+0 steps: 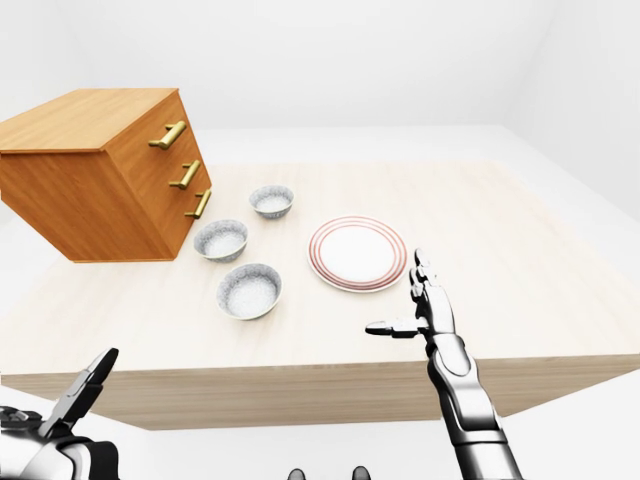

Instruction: Put the bowl at the front on the plate.

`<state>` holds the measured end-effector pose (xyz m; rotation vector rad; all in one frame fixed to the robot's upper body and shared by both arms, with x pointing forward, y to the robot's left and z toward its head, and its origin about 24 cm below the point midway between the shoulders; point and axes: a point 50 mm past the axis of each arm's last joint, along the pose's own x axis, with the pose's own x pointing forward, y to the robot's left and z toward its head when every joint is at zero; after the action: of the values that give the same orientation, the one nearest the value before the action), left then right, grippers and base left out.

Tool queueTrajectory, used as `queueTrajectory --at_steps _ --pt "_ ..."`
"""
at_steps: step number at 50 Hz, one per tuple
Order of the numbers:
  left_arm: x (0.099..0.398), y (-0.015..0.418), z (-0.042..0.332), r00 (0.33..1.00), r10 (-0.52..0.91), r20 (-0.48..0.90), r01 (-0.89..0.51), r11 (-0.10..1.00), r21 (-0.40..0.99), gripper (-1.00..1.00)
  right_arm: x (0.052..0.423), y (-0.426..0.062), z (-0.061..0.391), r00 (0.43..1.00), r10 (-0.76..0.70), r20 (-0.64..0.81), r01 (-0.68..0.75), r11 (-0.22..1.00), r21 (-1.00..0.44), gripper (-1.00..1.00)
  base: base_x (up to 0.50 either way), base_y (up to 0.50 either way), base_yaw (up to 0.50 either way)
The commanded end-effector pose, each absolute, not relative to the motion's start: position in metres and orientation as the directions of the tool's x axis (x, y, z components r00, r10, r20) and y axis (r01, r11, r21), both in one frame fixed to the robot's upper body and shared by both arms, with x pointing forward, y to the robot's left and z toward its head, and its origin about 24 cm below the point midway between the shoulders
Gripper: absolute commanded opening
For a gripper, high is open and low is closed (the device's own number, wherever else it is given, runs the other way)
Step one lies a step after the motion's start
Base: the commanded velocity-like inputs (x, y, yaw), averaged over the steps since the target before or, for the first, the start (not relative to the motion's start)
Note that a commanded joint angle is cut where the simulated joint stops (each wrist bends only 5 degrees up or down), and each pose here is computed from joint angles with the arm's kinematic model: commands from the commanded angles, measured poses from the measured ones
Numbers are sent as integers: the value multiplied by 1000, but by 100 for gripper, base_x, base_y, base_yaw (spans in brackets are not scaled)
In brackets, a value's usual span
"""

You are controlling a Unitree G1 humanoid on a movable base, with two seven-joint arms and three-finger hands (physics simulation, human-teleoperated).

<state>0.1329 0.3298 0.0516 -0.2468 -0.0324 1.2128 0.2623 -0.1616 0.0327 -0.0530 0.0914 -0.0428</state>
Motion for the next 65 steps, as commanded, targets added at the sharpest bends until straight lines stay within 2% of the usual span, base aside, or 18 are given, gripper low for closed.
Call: queueTrajectory --at_steps 1,34,38,40,42,44,48,57,61,65 --pt "131 328 53 349 931 -107 -921 319 -223 100 261 -159 36 997 -17 -69 14 999 -50 100 50 0 0" --pt "134 329 50 354 928 -114 -921 326 -212 100 263 -161 32 995 -41 -86 35 997 -68 100 49 0 0" --pt "134 328 51 355 928 -113 -921 326 -213 100 259 -159 40 996 -64 -55 56 991 -121 100 0 0 0" --pt "134 328 51 356 928 -110 -920 327 -214 100 254 -152 56 1000 -23 16 25 987 -160 100 0 0 0" --pt "135 328 51 356 928 -110 -920 327 -215 100 250 -144 69 997 15 69 -6 991 -136 100 0 0 0" --pt "134 328 52 356 928 -108 -919 328 -218 100 249 -140 81 992 8 123 15 982 -188 100 0 0 0" --pt "134 328 53 355 929 -105 -920 327 -217 100 237 -118 111 963 86 257 -2 950 -312 100 0 0 0" --pt "136 330 53 358 928 -100 -920 333 -204 100 231 -97 134 919 208 336 -79 929 -361 100 0 0 0" --pt "134 329 54 354 930 -95 -921 329 -209 100 226 -84 148 874 331 356 -97 837 -539 100 0 0 0" --pt "135 329 51 355 929 -107 -922 328 -206 100 228 -75 145 870 399 291 -102 721 -685 100 0 0 0"
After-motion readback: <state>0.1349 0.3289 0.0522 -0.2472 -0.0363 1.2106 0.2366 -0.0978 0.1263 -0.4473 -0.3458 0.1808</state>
